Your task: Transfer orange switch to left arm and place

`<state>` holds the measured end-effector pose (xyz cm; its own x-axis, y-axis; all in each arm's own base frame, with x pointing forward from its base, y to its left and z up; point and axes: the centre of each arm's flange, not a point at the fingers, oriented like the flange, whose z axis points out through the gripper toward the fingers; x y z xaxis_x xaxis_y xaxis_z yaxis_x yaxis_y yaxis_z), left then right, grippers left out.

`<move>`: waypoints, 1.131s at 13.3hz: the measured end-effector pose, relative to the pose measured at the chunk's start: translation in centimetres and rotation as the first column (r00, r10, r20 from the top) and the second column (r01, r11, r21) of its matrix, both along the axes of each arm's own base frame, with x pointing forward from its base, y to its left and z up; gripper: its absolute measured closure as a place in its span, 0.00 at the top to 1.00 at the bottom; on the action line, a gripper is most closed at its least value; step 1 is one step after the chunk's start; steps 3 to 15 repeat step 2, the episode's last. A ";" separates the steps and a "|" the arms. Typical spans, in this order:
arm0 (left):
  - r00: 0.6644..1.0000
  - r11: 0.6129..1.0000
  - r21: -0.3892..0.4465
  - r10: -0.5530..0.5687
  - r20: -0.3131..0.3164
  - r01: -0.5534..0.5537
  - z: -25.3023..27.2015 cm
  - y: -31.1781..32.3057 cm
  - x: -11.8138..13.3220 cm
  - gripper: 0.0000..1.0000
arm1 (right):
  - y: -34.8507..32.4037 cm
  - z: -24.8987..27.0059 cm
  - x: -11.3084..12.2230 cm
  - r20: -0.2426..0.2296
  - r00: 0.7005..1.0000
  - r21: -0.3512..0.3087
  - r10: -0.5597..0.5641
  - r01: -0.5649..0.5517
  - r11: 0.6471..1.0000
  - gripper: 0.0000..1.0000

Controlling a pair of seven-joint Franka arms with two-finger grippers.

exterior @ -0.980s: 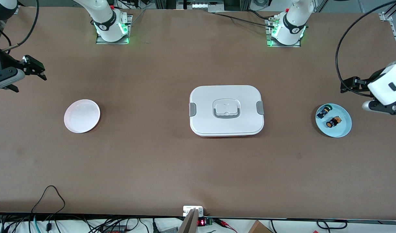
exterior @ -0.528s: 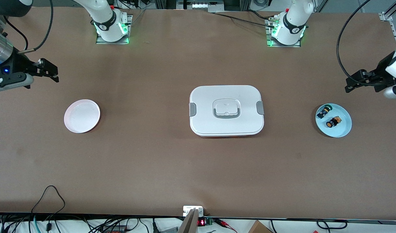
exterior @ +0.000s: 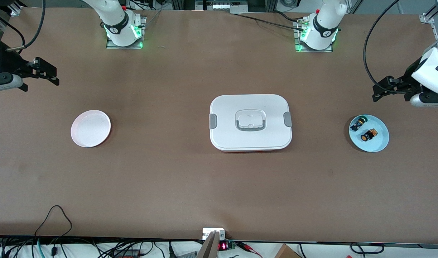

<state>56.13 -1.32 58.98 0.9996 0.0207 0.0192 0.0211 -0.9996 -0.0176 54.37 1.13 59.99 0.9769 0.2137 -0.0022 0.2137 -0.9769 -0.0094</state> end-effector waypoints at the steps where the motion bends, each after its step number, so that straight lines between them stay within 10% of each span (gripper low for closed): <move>1: 1.000 1.000 0.000 -0.001 -0.001 0.001 -0.1 0.0 0.0 1.00 | 0.1 0.0 0.0 0.001 1.000 0.000 0.000 0.000 1.000 1.00; 15: 1.000 1.000 0.000 -0.001 -0.001 0.001 -0.1 0.0 -0.1 1.00 | 0.1 0.1 0.0 0.003 1.000 0.000 -0.001 0.001 1.000 1.00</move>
